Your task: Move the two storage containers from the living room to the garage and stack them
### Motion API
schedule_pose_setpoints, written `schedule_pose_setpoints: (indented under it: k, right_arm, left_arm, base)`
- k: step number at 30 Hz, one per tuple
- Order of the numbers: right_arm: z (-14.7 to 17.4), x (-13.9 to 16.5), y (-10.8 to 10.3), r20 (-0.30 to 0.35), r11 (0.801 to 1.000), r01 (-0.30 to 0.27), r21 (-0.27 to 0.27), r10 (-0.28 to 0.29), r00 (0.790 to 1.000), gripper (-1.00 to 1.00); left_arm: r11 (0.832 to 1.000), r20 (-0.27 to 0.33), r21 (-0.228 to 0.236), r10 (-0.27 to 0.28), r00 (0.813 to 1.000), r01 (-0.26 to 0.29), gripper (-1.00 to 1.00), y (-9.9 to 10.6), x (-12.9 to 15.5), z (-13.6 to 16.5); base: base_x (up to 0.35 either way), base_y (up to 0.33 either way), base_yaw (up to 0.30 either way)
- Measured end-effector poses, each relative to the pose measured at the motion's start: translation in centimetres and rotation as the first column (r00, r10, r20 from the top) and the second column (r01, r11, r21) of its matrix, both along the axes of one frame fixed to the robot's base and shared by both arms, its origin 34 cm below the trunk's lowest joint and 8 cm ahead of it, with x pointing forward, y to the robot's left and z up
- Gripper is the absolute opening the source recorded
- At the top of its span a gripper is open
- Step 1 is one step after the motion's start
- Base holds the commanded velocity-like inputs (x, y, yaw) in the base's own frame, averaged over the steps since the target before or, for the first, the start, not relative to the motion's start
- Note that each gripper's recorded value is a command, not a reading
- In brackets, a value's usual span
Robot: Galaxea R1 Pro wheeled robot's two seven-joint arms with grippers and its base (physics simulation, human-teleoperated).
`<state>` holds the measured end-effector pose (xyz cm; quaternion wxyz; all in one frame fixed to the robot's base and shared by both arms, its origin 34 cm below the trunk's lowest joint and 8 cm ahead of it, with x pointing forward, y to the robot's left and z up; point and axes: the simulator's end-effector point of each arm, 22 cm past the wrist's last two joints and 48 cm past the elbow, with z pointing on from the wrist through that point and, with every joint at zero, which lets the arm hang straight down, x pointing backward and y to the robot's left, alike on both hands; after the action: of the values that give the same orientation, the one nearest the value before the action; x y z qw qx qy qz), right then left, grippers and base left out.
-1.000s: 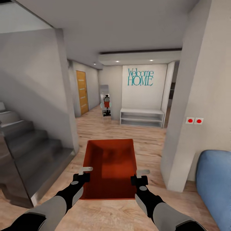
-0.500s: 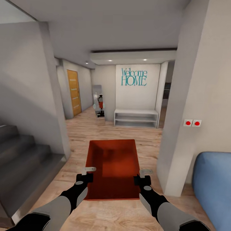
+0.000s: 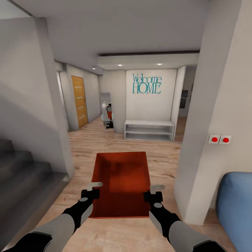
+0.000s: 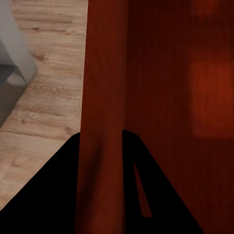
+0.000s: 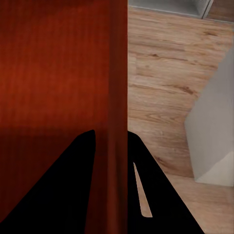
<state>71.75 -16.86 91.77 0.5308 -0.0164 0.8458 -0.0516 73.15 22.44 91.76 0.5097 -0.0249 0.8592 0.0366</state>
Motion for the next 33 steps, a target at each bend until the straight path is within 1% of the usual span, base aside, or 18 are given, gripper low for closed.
schedule_pose_setpoints:
  k: [6, 16, 26, 33]
  right_arm:
    - [-0.09, 0.08, -0.50, -0.001, 1.000, -0.004, 0.002, 0.004, 1.000, -1.00]
    - [0.03, -0.02, 0.14, 0.000, 1.000, 0.001, -0.001, -0.001, 1.000, -1.00]
    - [-0.07, 0.03, -0.27, -0.001, 1.000, -0.002, 0.002, 0.002, 1.000, -1.00]
    - [-0.04, 0.00, -0.09, -0.001, 1.000, 0.000, 0.001, 0.000, 1.000, -1.00]
  left_arm:
    - [1.000, -0.001, 0.003, 0.004, 1.000, -0.004, -1.00, -0.50, -0.06, 0.01]
    - [1.000, 0.000, -0.001, -0.001, 1.000, 0.001, -1.00, 0.14, 0.02, 0.00]
    - [1.000, -0.001, 0.002, 0.001, 1.000, -0.001, -1.00, -0.27, -0.04, -0.01]
    - [1.000, -0.001, 0.001, 0.000, 1.000, 0.000, -1.00, -0.09, -0.02, -0.01]
  base:
    - [0.324, 0.000, 0.000]
    - [0.324, 0.000, 0.000]
    - [0.324, 0.000, 0.000]
    - [0.324, 0.000, 0.000]
